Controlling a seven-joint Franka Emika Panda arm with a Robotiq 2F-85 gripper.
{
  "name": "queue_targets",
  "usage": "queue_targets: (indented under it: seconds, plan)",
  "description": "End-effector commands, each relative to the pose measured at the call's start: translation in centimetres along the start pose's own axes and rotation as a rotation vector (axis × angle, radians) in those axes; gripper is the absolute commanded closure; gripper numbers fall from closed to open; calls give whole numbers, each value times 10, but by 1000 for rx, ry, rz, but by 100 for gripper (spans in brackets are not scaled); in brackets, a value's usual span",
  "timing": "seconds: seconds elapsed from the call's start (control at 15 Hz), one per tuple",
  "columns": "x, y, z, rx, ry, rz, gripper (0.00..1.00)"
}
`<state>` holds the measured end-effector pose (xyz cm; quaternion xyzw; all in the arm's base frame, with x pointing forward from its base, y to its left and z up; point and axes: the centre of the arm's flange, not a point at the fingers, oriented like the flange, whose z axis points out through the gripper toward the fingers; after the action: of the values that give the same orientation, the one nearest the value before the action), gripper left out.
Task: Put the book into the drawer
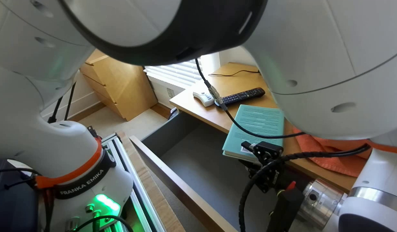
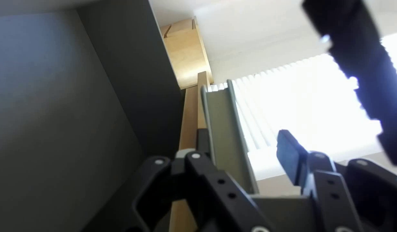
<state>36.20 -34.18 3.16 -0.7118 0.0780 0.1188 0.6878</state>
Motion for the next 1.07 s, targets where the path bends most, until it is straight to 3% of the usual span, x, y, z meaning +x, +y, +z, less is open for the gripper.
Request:
queue_targets:
  seconds: [0.0, 0.13, 0.53, 1.0]
  plan:
    - [0, 6, -4, 5, 25, 25, 12]
    - [1, 6, -4, 5, 23, 22, 0]
    - [5, 11, 2, 22, 58, -26, 0]
    - [14, 24, 4, 41, 209, -74, 0]
